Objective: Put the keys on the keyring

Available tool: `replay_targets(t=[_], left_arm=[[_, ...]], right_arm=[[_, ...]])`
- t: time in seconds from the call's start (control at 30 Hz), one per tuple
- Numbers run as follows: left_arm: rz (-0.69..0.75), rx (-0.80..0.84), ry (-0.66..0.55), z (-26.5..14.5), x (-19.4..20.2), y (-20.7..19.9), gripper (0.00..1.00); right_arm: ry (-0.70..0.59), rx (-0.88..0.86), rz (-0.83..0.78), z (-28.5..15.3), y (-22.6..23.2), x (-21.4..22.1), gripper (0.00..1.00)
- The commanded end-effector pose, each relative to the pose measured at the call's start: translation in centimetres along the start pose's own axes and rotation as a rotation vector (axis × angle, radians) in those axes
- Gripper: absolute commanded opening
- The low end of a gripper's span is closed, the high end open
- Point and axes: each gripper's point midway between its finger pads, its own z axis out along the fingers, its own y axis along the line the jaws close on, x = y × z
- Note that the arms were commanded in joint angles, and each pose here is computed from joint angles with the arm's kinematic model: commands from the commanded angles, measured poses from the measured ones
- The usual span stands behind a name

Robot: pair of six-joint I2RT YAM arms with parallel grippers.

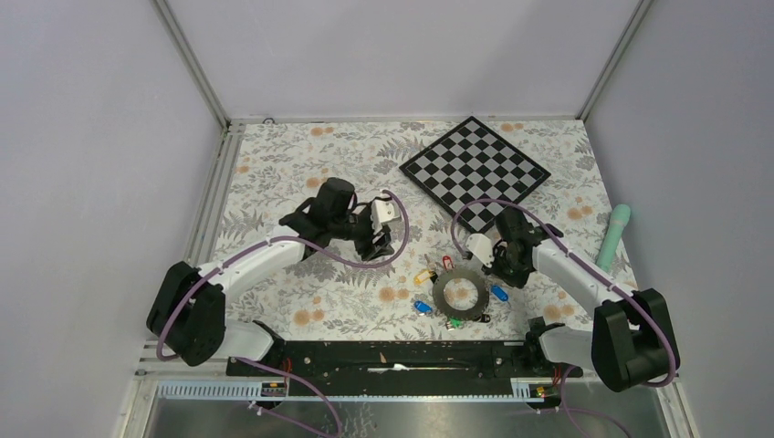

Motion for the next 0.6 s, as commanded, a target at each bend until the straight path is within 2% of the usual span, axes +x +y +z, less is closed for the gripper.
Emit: replay_targets(t=[0.0, 0.1, 0.2, 0.27, 0.33, 0.37, 0.5, 0.57], left_arm=[[0.026, -0.073, -0.025, -1.5, -1.7, 1.4, 0.61], [0.012, -0.104, -0.023, -2.0, -1.7, 2.1, 0.65], [-0.022, -0.165, -0.034, -3.0, -1.9, 3.7, 0.74], [-0.052, -0.207, -0.050, -3.9, -2.2, 4.7, 0.82], [-0.086, -0.256, -0.073, -4.9, -2.6, 5.9, 0.91], [-0.101, -0.286, -0.081, -5.4, -2.8, 6.5, 0.94], [-0.165, -0.440, -0.121, -8.3, -3.4, 9.6, 0.99], [-0.196, -0.538, -0.132, -10.0, -3.4, 11.5, 0.99]], right_arm=[[0.044, 0.033, 0.009, -0.2, -0.3, 1.0, 0.19], [0.025, 0.056, 0.019, -1.0, -0.7, 0.7, 0.24], [-0.029, 0.097, 0.036, -2.2, -1.6, -0.6, 0.33], [-0.080, 0.125, 0.062, -3.1, -2.3, -1.8, 0.49], [-0.136, 0.139, 0.089, -4.1, -3.0, -3.2, 0.58], [-0.166, 0.154, 0.107, -4.6, -3.5, -3.9, 0.68], [-0.286, 0.249, 0.181, -7.0, -6.1, -6.7, 0.98], [-0.351, 0.306, 0.226, -8.6, -7.8, -8.1, 1.00]])
